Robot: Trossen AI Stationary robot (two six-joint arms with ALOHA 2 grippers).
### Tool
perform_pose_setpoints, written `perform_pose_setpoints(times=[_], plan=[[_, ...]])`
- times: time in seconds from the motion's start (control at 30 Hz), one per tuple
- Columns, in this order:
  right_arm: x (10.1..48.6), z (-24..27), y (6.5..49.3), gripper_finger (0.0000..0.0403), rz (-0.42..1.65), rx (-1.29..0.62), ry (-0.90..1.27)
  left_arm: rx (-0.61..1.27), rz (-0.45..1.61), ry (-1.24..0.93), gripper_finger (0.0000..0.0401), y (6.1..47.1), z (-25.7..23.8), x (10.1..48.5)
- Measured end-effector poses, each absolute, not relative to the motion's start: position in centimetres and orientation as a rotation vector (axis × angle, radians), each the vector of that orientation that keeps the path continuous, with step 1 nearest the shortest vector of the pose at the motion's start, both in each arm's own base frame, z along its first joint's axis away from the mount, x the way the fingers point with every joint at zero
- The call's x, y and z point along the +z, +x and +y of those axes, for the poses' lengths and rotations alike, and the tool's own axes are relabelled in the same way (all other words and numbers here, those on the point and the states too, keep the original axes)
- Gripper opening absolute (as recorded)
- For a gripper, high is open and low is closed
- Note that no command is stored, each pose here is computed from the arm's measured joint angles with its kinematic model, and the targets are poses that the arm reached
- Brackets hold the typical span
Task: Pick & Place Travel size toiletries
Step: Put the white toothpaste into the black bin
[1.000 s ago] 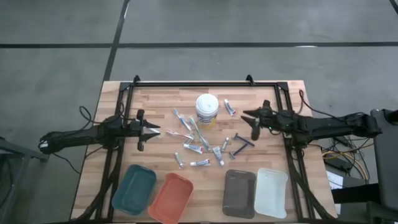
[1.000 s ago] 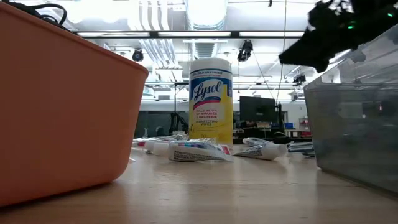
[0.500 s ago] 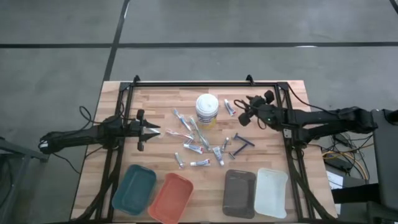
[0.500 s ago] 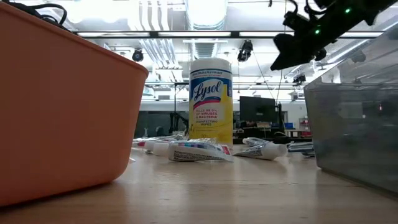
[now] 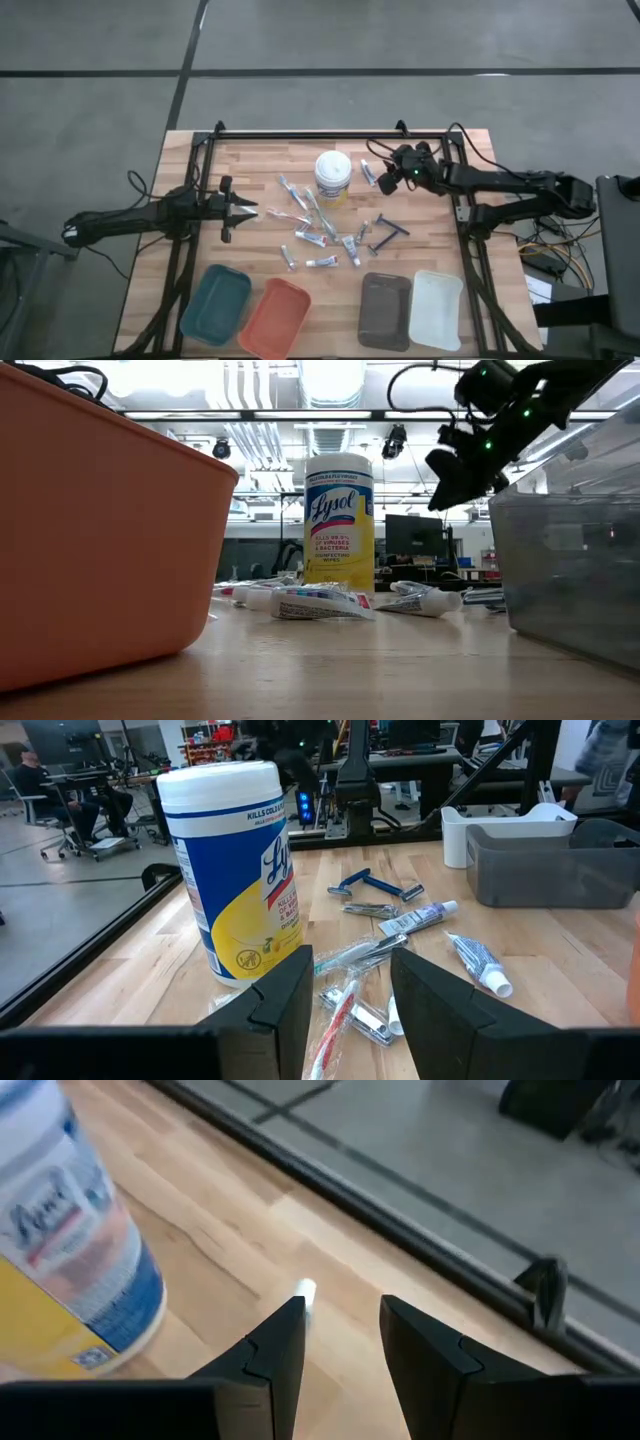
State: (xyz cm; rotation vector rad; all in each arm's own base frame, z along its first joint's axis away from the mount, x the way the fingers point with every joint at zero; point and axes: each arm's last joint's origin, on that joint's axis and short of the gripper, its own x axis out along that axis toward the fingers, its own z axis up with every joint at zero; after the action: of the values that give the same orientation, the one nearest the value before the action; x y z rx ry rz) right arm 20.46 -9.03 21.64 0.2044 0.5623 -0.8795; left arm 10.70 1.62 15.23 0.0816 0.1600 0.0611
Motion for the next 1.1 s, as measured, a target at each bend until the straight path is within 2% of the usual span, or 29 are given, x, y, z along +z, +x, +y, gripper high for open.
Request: perform_pose_setpoints(times=[0.17,0.53,0.8,1.1], plan=[[20.9,-9.7,20.6,0.0144,0.653,-0.911,0.225,0.061,0.16,0.082,0.0142,10.7,1.6,15.2],[20.1,-10.4,22.1,0.0218,0.783,-0.938,0.263,0.061,0.16,0.082,0.0142,10.7,1.6,15.2],[19.5,-11.4,24.5,0.022,0.822,-0.929,0.29,0.061,0.16,0.082,0.0142,10.7,1.6,15.2],[18.8,-13.2,26.8,0.0219,0.962,-0.855,0.344,0.061,0.16,0.082,0.0142,10.7,1.6,15.2]])
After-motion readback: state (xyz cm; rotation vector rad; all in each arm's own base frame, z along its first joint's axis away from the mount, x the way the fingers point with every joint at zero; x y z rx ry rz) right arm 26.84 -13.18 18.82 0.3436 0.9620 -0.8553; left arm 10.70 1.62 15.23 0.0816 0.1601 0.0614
